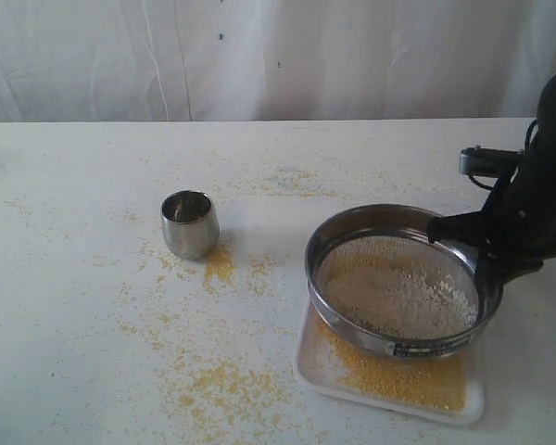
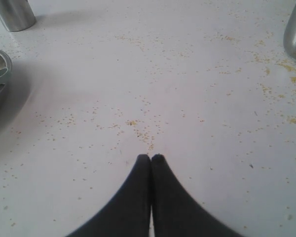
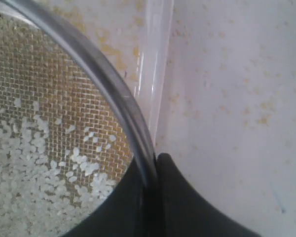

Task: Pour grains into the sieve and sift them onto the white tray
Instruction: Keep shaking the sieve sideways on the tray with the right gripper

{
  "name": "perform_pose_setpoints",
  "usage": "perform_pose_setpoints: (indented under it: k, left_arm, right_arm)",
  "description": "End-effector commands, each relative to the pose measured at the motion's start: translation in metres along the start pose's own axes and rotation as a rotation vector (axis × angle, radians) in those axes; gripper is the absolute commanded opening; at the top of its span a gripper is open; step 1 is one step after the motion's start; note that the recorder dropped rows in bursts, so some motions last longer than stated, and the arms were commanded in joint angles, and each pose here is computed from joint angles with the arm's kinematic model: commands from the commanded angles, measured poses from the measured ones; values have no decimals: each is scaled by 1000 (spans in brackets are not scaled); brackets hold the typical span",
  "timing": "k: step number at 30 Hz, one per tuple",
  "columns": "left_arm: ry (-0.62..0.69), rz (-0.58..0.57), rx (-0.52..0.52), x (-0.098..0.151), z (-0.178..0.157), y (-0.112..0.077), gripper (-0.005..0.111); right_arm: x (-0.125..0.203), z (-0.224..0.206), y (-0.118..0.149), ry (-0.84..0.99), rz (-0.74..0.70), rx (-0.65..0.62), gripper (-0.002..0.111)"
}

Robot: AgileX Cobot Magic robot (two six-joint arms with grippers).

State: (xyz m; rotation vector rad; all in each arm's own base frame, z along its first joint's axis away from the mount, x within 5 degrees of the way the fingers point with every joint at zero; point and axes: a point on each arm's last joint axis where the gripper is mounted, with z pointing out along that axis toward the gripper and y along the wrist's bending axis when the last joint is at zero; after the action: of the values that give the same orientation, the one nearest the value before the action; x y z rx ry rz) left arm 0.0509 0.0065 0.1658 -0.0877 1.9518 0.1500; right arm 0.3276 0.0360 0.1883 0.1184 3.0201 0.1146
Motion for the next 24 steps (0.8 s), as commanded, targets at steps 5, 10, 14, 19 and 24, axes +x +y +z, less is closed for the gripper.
perform_pose_setpoints:
  k: [5,10,14,19,24]
  left_arm:
    - [1,-13,3,1,0,0,0]
    - [1,-13,3,1,0,0,0]
    - [1,-13,3,1,0,0,0]
    - [1,-13,3,1,0,0,0]
    - [1,-13,3,1,0,0,0]
  right_arm:
    - [13,-3,-4,119,6,33,0]
    - [3,-4,-5,18,-18,45,0]
    - [-12,-3,-3,-160,-28,22,0]
    - [11,-9,-2,96,9,12,0]
    - [10,-13,-3,96,11,25,0]
